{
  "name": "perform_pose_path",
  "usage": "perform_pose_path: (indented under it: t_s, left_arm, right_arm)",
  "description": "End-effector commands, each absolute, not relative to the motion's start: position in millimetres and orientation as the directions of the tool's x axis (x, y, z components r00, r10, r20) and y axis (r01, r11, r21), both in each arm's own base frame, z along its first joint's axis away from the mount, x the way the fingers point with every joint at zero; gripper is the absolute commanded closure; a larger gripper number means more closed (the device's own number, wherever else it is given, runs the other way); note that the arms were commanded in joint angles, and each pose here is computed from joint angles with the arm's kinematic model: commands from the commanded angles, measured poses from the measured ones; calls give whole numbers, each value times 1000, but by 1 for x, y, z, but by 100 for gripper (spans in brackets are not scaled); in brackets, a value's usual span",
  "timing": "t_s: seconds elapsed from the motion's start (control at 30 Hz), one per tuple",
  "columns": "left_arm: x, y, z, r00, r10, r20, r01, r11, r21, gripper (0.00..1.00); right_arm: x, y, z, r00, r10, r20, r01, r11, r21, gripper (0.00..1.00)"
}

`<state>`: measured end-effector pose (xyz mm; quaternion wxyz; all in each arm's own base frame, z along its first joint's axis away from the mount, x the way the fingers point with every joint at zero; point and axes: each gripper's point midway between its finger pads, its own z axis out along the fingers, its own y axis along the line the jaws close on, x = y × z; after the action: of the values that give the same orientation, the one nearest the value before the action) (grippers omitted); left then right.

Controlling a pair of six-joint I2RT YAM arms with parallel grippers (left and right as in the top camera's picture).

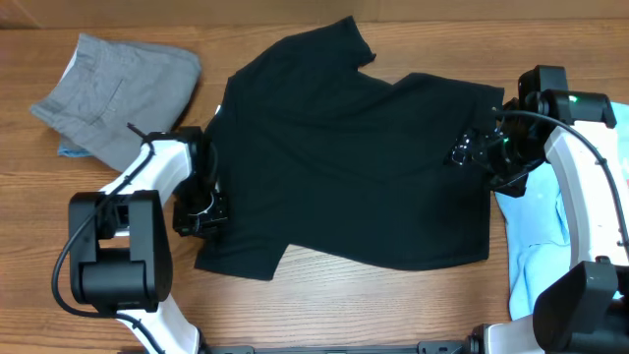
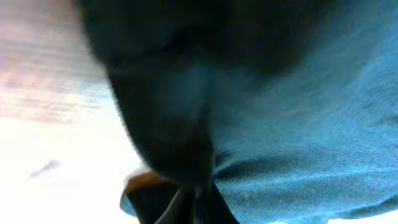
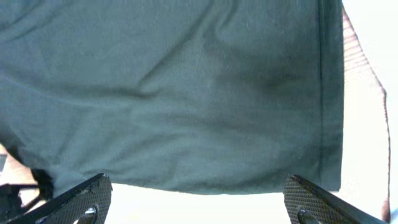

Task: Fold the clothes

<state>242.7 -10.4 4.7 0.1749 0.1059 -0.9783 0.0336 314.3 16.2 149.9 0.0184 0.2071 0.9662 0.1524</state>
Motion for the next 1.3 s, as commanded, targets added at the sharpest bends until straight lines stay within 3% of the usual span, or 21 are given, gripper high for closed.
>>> perform_pose_path:
  t_s: [0.0,0.17,0.37,0.47,0.5,0.57,0.73,0.87,0.97,1.03,1.27]
  left_arm:
    - [239,8,16,-877,-300,374,-330,944,-19,96]
    - [231,38,21,-828,-393,399,-436,900,-18,96]
    - [232,43,22,-827,-393,401,-463,881,-93,96]
    - [237,39,21,-842,-375,388,-447,888,-110,85]
    - [239,37,21,-849,-366,382,-438,891,-120,77]
    - [242,35,20,-861,-346,372,-419,898,-135,73]
    - [246,30,22,-885,-296,358,-377,908,-182,78]
    - [256,19,30,-903,-263,340,-361,894,-266,79]
    - [266,9,39,-925,-219,309,-325,879,-350,77]
    - [273,8,46,-936,-202,289,-305,875,-376,77]
    - [284,10,62,-947,-187,260,-279,878,-388,78]
  right_arm:
    - [311,6,139,-884,466,34,460,854,243,5]
    - [296,-4,106,-823,563,82,568,808,153,3]
    - [263,0,61,-782,598,174,618,779,100,12]
    - [260,-1,45,-769,616,168,635,767,94,14]
    - [264,-1,39,-774,617,145,632,767,110,18]
    - [274,-3,28,-781,618,91,624,769,138,30]
    - [292,-7,9,-765,643,-9,631,753,188,66]
    - [275,-14,4,-745,667,22,664,738,120,65]
    - [253,-14,5,-745,659,102,666,742,74,53]
    - [244,-17,9,-739,659,136,671,739,61,51]
    - [233,-3,57,-767,605,213,642,729,239,44]
